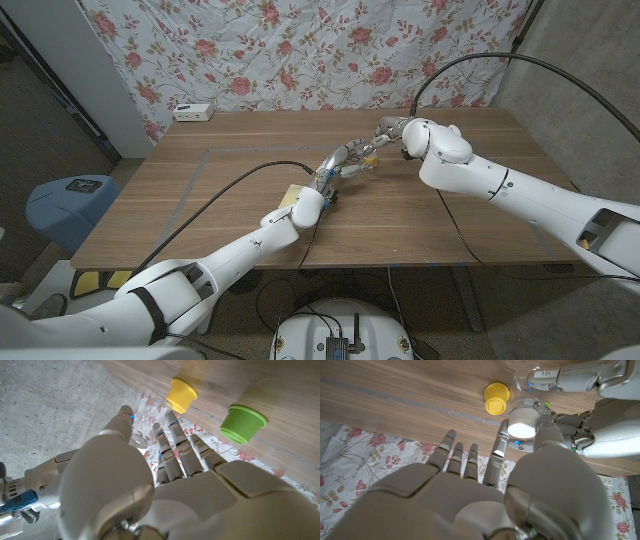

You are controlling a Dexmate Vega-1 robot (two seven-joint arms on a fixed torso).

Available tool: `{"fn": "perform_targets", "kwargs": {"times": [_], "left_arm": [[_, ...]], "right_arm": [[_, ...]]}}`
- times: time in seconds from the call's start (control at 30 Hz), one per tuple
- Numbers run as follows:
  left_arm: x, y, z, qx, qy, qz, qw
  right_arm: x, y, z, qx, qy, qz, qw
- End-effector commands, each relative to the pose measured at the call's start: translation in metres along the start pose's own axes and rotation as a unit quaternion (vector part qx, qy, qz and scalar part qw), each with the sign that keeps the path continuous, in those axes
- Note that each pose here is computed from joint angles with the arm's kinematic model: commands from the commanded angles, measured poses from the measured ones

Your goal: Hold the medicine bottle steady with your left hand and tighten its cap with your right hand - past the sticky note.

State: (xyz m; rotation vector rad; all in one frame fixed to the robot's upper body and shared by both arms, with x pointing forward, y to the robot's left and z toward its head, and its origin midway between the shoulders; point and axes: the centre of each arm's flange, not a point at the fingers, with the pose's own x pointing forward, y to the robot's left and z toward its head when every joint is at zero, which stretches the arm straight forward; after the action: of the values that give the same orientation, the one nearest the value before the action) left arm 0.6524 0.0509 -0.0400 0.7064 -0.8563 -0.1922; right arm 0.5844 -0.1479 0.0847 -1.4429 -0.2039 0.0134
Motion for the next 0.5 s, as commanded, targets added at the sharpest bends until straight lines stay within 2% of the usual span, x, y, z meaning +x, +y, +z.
{"fn": "perform_targets", "kwargs": {"times": [0.03, 0.5], "left_arm": [[-0.0021, -0.0018, 0.0, -0.001, 0.0, 0.001, 1.0], [-0.0046, -0.0015, -0.0024, -0.003, 0.003, 0.003, 1.0]], "right_arm": [[-0.0017, 0.004, -0.0003, -0.002, 0.015, -0.008, 0.9999], [-0.0018, 0.0048, 0.004, -0.003, 0.019, -0.023, 0.9996]]}}
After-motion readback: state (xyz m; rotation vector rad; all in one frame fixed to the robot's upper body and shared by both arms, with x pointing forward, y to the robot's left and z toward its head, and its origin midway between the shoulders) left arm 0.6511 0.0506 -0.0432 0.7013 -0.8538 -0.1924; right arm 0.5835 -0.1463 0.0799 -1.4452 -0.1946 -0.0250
